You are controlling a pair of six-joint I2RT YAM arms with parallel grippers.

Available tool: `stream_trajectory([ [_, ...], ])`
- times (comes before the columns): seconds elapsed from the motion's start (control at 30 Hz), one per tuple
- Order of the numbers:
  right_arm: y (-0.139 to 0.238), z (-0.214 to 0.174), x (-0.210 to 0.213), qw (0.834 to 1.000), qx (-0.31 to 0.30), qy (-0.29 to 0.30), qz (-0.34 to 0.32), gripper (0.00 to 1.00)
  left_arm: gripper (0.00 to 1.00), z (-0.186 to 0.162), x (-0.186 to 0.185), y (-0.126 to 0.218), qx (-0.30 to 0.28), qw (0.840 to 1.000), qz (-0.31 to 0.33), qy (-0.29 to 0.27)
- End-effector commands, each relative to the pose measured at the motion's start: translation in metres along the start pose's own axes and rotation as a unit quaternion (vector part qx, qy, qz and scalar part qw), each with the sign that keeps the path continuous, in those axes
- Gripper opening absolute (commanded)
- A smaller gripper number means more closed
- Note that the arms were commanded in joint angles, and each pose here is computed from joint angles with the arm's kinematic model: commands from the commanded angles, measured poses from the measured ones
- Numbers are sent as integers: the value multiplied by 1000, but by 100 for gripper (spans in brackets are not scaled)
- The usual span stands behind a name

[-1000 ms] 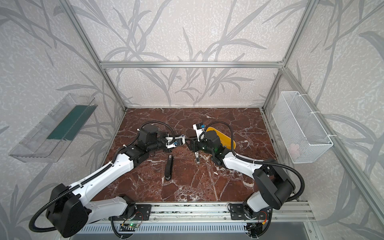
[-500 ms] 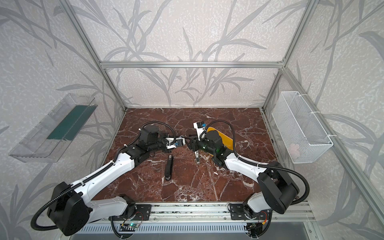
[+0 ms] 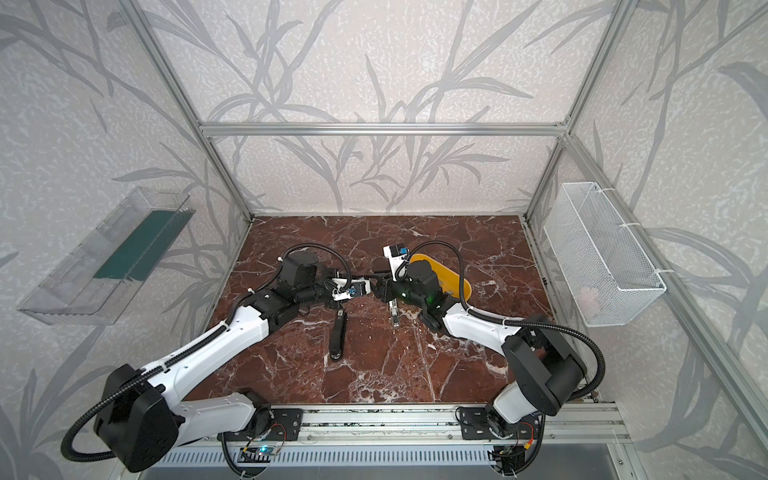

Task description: Load the staples into the stapler

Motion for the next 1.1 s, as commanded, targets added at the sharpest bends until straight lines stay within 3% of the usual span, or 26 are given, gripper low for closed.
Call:
stream_trajectory([
  [0.0, -6, -1, -4, 1000, -1, -6, -11, 43, 0, 20, 28, 16, -36, 997, 68, 12],
  [0.33, -14, -9, -17, 999, -1, -14, -33, 39, 0, 51, 33, 36, -134, 989, 57, 37],
  [0.5, -15, -12, -26, 998, -4, -15, -53, 39, 0, 53, 40, 48, -154, 984, 74, 46],
  [0.87, -2, -6, -36, 997, -24, -20, -66, 44, 0, 29, 55, 57, -122, 983, 117, 74],
  [1.07, 19, 11, -36, 995, -56, -66, 39, 49, 0, 19, 45, 49, -103, 988, 94, 59],
])
Point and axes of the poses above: each gripper's point midway between its finger pads, its own y axis back along the fingers, its own x axis along the line the jaws close on, z = x × y, the point moved 5 cm from there along y, back along the fingers, and after that the axes turned 9 degrees about -y, right-handed, at the moved point
